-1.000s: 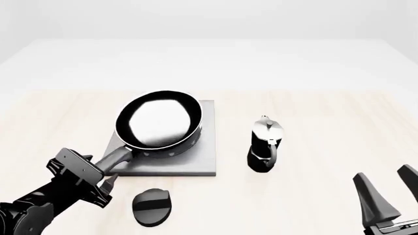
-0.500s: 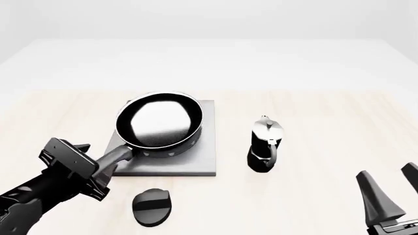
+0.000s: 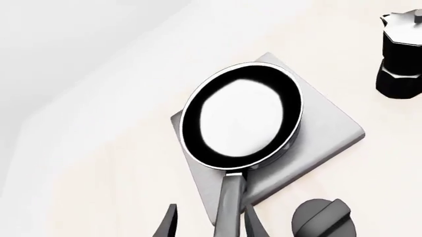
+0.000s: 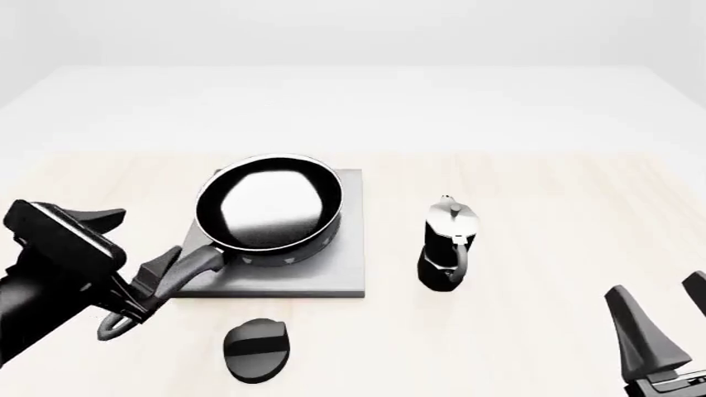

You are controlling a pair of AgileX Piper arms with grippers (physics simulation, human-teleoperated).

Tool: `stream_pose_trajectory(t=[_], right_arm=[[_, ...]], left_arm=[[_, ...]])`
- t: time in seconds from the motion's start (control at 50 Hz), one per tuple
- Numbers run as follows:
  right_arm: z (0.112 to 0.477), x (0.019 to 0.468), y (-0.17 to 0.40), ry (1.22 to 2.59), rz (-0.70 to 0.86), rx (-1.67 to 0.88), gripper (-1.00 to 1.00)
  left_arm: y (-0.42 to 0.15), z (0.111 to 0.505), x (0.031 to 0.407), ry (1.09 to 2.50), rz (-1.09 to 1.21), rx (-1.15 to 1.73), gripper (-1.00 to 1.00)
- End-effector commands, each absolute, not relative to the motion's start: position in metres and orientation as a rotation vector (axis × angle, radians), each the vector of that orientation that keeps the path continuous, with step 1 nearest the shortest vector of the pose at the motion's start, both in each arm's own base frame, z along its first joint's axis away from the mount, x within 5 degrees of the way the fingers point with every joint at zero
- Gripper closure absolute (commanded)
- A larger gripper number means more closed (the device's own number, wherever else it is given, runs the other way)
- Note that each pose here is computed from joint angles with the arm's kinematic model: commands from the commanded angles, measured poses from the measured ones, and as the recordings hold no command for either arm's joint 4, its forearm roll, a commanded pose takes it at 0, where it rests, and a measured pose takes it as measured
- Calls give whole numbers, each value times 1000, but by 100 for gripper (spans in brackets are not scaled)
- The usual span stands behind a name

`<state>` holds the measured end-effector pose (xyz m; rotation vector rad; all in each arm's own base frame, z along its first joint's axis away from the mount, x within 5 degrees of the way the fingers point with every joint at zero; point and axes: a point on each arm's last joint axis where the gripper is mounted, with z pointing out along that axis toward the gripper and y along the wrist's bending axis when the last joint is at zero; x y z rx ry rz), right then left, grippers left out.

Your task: Turn on the stove and put the frying pan on it.

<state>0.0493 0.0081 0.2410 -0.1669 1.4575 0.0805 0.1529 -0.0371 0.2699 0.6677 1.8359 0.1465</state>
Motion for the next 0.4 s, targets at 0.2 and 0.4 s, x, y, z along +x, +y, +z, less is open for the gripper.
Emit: stream_pose_trajectory(t=[0.2, 0.4], right_arm=[[244, 49, 9, 1451, 92, -178, -100], [248, 47, 8, 1441, 90, -173, -100]], left_arm=[[-29, 310, 116, 1763, 84, 556, -100], [-20, 323, 90, 1724, 41, 439, -100]])
